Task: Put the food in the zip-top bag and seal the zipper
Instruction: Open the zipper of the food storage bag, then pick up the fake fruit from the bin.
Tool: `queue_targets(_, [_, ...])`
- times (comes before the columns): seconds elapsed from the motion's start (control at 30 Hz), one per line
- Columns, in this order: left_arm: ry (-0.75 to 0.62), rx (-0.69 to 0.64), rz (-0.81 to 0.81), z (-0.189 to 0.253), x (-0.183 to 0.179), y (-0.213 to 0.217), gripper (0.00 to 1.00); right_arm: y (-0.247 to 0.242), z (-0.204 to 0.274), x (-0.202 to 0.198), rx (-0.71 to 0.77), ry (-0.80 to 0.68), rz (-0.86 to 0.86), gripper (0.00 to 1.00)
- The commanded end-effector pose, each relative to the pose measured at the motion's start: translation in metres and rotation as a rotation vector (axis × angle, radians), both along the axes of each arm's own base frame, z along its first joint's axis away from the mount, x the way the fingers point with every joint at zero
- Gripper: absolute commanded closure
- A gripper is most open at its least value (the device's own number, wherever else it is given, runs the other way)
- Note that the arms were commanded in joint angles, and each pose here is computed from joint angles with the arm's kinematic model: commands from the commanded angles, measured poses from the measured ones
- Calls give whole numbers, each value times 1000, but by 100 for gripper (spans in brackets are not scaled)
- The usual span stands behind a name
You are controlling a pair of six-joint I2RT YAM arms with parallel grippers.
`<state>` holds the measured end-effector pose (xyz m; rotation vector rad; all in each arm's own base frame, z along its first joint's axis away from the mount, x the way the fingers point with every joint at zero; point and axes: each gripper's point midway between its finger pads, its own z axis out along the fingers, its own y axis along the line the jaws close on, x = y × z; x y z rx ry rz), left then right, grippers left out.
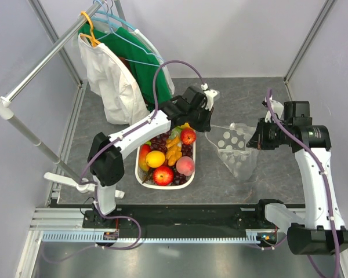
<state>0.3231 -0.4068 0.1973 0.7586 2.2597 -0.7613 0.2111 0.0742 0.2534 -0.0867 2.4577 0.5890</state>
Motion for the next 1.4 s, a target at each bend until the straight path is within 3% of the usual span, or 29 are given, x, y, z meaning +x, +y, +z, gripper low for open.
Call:
queue_targets(0.0, [-63,28,-108,12,-2,3,90,6,-14,8,33,44,38,100])
queue_targets(0.1, [-84,-40,-234,36,-21,-1,65,19,-22,12,116,63,67,100])
queue_targets(0.13, [-97,-45,-275,41,-26,0,49,21,-28,12,129,80,66,100])
queue_targets(0.2, [-99,-96,-357,62,-42,4,42,24,-31,13,150,89,70,100])
queue_targets(0.3, [-126,-160,-520,84,-66,14,6,28,-32,15,181,96,74,100])
queue_targets(0.33, [-173,-167,-554,94,-75,23,0,32,-29,14,207,95,81,100])
queue_targets(0.43, [-279,-168,-631,106,-90,47,0,39,-22,17,260,87,82,100])
queue_targets(0.57, [-390,-73,-734,92,-110,81,0,49,-14,16,343,96,84,100])
queue_targets(0.8, [-445,100,-876,35,-127,113,0,66,-9,15,492,155,86,100])
queue_targets(1.07, [-514,174,-1062,-2,-141,99,0,55,-39,16,401,169,25,100])
queue_targets(1.37, [-540,228,-1129,-39,-138,82,1,39,-41,20,280,132,-10,100])
